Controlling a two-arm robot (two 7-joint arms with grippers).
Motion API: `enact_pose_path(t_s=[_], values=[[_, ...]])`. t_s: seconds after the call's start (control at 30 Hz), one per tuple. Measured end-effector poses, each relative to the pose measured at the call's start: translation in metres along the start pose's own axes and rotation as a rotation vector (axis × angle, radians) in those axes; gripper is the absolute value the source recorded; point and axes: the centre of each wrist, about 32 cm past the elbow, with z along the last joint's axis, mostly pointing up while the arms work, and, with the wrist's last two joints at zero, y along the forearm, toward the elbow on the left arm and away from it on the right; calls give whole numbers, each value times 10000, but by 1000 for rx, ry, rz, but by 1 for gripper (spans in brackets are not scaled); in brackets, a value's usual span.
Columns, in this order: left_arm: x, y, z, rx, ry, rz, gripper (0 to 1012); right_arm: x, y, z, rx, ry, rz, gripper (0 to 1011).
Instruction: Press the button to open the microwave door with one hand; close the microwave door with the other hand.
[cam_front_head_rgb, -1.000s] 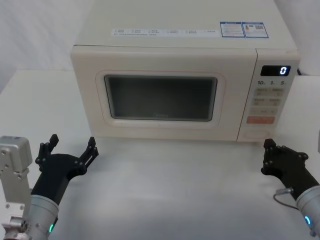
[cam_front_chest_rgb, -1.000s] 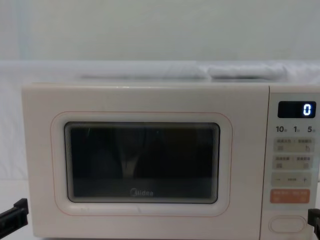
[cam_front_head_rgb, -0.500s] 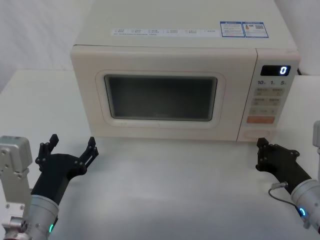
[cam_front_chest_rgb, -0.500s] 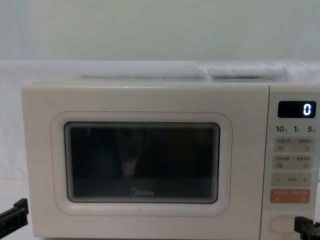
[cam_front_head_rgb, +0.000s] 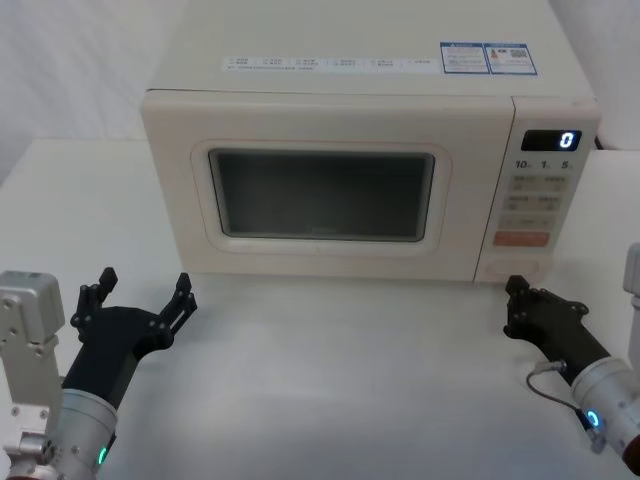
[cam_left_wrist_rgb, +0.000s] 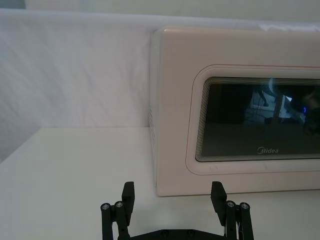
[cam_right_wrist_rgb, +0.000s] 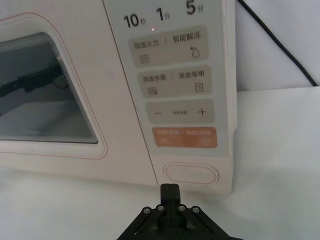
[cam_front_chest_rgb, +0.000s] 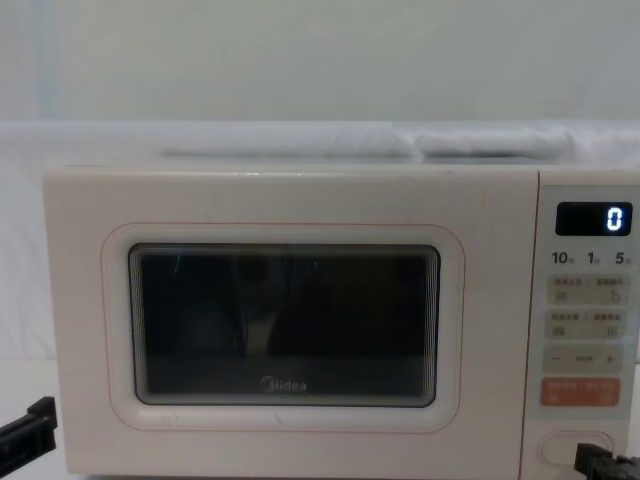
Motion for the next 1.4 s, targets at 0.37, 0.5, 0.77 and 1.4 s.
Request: enact_pose_path(t_s=[0.37, 0.5, 0.77, 1.4], values=[[0, 0, 0, 0, 0, 0, 1001, -49, 121, -45, -14, -35, -6, 0], [0, 0, 0, 0, 0, 0, 1001, -75, 172, -48, -16, -66, -23, 0], [0, 0, 0, 0, 0, 0, 1001, -95, 235, -35, -15, -101, -59, 0], [0, 0, 0, 0, 0, 0, 1001, -115, 278, -7, -21, -125, -110, 0]])
